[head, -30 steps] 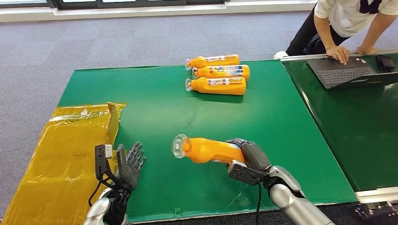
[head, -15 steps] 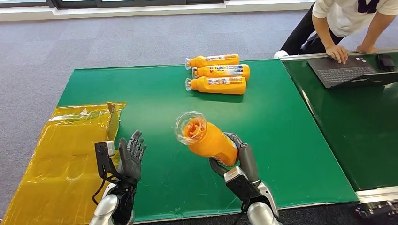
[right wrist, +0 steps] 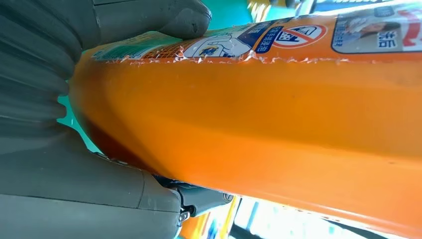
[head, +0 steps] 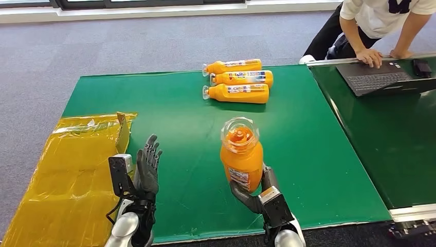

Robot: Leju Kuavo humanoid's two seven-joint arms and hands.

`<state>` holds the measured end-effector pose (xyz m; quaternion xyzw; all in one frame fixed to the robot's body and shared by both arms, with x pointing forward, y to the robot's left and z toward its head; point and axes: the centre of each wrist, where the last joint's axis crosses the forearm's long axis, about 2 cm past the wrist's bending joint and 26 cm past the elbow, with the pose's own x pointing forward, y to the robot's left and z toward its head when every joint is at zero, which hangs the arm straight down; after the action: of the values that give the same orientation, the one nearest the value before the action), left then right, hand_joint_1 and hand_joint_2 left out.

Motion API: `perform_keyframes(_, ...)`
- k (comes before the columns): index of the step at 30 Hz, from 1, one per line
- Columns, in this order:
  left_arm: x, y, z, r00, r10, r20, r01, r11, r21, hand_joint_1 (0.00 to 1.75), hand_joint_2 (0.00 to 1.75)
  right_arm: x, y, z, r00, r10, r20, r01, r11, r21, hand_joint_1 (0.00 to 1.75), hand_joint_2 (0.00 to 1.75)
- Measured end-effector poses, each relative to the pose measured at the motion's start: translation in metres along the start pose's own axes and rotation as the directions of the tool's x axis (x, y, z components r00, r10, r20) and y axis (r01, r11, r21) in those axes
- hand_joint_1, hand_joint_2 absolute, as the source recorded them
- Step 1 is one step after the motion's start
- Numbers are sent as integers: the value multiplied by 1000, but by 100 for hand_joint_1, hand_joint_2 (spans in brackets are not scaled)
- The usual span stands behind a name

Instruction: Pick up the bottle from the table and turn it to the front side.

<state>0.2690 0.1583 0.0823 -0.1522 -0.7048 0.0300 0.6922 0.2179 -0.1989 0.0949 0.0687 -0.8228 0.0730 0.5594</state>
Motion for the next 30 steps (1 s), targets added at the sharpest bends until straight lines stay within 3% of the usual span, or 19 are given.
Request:
perform_keyframes(5, 8, -15, -6, 979, -137, 154, 137, 990, 7, 0, 175, -5, 7, 1, 960, -280, -19, 280, 960, 22, 175, 175)
perform_keyframes(9, 12, -23, -6, 961, -148, 234, 156, 988, -14, 0, 0, -12, 11, -5, 917, -397, -37, 399, 915, 59, 175, 175)
perform_keyframes(10, 14, -25, -6, 956, -145, 253, 156, 988, -22, 0, 0, -14, 11, -7, 911, -410, -41, 412, 909, 68, 175, 175)
perform_keyframes(14, 21, -31, -3, 942, -130, 309, 154, 987, -52, 0, 175, -22, 12, -14, 899, -434, -54, 437, 896, 83, 175, 175)
perform_keyframes(21, 27, -35, 1, 912, -193, 363, 236, 968, -79, 0, 175, -29, 13, -22, 899, -433, -69, 438, 890, 123, 175, 175)
perform_keyframes(30, 23, -34, 7, 956, -169, 241, 229, 941, -250, 0, 175, -34, 16, -26, 909, -408, -82, 416, 894, 167, 175, 175)
